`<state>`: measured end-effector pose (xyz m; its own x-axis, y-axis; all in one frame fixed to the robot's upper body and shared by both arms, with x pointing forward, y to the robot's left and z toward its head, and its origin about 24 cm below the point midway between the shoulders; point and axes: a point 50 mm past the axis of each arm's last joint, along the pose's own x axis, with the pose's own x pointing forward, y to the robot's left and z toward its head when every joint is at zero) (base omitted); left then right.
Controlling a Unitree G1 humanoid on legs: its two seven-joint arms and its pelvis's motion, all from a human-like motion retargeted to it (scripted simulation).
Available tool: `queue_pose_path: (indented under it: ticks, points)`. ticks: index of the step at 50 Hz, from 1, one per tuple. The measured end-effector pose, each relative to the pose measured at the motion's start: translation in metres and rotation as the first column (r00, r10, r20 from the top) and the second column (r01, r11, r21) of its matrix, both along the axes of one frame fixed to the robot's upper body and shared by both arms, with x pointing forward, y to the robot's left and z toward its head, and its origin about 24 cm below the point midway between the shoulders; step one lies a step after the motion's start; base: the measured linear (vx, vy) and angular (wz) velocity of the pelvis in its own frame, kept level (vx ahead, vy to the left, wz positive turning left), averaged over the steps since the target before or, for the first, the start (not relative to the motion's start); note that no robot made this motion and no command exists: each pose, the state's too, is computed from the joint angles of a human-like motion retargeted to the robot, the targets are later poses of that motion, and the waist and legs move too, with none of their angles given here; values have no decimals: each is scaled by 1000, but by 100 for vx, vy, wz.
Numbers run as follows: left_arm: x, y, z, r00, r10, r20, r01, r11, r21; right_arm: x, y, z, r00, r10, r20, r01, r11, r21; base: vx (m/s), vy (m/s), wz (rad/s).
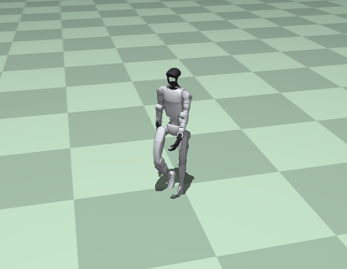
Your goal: In place motions
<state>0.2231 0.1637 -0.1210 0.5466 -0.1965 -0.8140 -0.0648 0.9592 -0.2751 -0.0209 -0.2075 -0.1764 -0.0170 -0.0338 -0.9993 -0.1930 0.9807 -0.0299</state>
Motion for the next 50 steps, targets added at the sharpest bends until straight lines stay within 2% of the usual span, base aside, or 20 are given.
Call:
queue_pose_path:
  ticks: [2, 4, 7, 10, 12, 15, 18, 20, 23, 26, 29, 32, 35, 40, 42, 45, 50]
  points:
    - [77, -3, 61, 957, -10, 289, 14, 1000, -11, -29, -13, 6, 993, -65, -98, 64, 998, -10, -47, 21, 49]
    - [128, -2, 127, 835, 49, 548, -31, 999, -42, -55, -26, 14, 974, -120, -190, 113, 993, -46, -37, 24, 163]
    - [160, 7, 208, 598, 148, 788, -107, 989, -105, -99, -49, 33, 916, -258, -308, 217, 963, -161, -2, 19, 117]
    - [167, 15, 255, 436, 164, 885, -141, 984, -113, -144, -58, 53, 812, -445, -377, 349, 889, -296, 12, 4, 21]
    - [168, 19, 273, 377, 139, 916, -151, 985, -87, -153, -60, 58, 758, -555, -342, 427, 819, -382, 4, 4, -38]
    - [165, 19, 281, 349, 69, 935, -130, 991, -25, -145, -56, 52, 711, -666, -225, 532, 719, -448, 2, -6, -63]
    - [160, 21, 259, 406, 33, 913, -128, 992, 21, -129, -47, 42, 720, -673, -169, 578, 717, -390, 3, -14, -34]
    - [149, 29, 227, 477, 3, 879, -143, 987, 74, -96, -35, 26, 751, -650, -119, 611, 752, -246, 8, -3, -92]
    - [120, 19, 148, 692, 29, 721, -134, 987, 89, -60, -17, 12, 820, -565, -93, 560, 825, -76, 14, -12, -115]
    - [61, 2, 61, 895, 2, 446, -35, 997, 66, -13, -3, 1, 911, -413, -1, 413, 910, 29, 5, -7, -67]
    - [-17, -1, -4, 993, -52, 110, 51, 999, 13, 54, 11, -1, 966, -192, 173, 174, 979, 109, -15, -7, -96]
    - [-111, 6, -44, 965, -117, -234, 117, 993, -13, 121, 36, 9, 929, -2, 370, -69, 981, 180, -12, -21, -126]
    - [-181, 12, -57, 871, -110, -479, 134, 991, 17, 172, 55, 28, 852, 83, 517, -216, 955, 203, -33, -26, -25]
    - [-258, -3, -54, 673, 133, -728, -172, 985, 20, 240, 74, 68, 664, 307, 682, -476, 877, 68, -39, -9, 5]
    - [-280, -12, -51, 599, 188, -779, -282, 959, 15, 240, 73, 71, 620, 351, 702, -507, 862, 17, -3, -2, 62]
    - [-294, -18, -49, 554, 234, -799, -363, 932, 21, 223, 63, 64, 624, 347, 700, -464, 886, -26, -2, 4, 44]
    - [-281, -14, -52, 624, 220, -750, -326, 945, 6, 152, 43, 26, 803, 284, 524, -356, 934, 38, 1, 7, 30]
